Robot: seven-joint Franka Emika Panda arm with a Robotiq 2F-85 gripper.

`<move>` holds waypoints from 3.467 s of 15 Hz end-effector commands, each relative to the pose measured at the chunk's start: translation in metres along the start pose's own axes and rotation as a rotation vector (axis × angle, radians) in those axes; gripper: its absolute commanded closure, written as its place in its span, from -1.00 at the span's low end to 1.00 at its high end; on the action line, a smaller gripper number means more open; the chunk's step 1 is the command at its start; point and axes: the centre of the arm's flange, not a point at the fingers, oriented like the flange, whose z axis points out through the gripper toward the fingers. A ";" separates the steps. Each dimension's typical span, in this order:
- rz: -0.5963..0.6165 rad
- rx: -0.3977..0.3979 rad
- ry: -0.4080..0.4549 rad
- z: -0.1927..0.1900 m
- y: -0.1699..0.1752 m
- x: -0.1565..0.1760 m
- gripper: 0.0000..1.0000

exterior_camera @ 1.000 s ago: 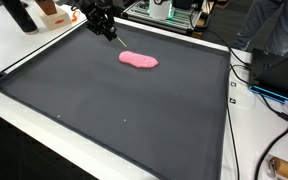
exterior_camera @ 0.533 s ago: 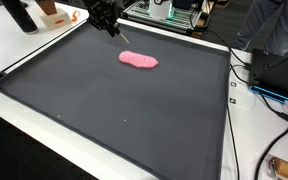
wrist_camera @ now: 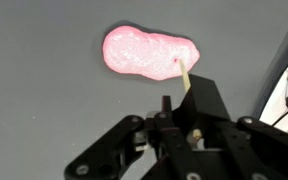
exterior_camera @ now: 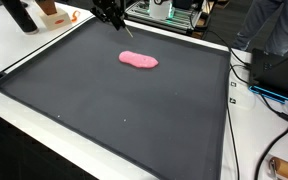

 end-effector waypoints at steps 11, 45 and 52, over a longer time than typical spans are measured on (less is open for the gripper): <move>-0.137 -0.235 -0.027 -0.003 -0.093 0.008 0.88; -0.218 -0.776 -0.167 0.101 -0.231 0.060 0.88; -0.255 -0.992 -0.252 0.167 -0.264 0.072 0.88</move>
